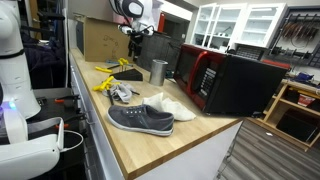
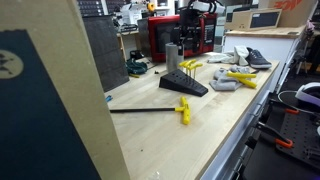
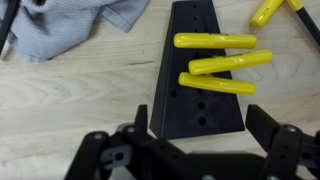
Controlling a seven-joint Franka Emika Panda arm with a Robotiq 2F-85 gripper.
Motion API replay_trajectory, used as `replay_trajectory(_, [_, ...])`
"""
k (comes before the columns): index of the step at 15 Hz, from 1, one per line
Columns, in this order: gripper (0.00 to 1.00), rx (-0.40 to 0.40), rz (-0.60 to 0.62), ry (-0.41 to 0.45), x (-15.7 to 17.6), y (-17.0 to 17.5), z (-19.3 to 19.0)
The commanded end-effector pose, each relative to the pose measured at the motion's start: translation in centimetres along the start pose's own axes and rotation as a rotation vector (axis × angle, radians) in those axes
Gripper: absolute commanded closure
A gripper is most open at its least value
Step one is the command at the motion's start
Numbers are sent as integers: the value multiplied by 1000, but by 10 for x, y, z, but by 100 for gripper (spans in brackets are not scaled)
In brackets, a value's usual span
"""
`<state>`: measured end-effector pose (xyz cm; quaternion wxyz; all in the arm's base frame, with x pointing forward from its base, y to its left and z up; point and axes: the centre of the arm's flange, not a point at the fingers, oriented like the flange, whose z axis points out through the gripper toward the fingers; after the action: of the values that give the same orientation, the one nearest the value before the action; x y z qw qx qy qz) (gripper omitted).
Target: Move one yellow object from the holder to the table
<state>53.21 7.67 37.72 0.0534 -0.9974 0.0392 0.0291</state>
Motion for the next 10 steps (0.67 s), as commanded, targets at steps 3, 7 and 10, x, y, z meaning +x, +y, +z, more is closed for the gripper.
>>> replay_trajectory(3, [0, 42, -33, -39, 9, -6, 1])
replay_trajectory(7, [0, 58, -34, -52, 12, -13, 9])
replay_trajectory(10, [0, 52, -42, -64, 13, -18, 16])
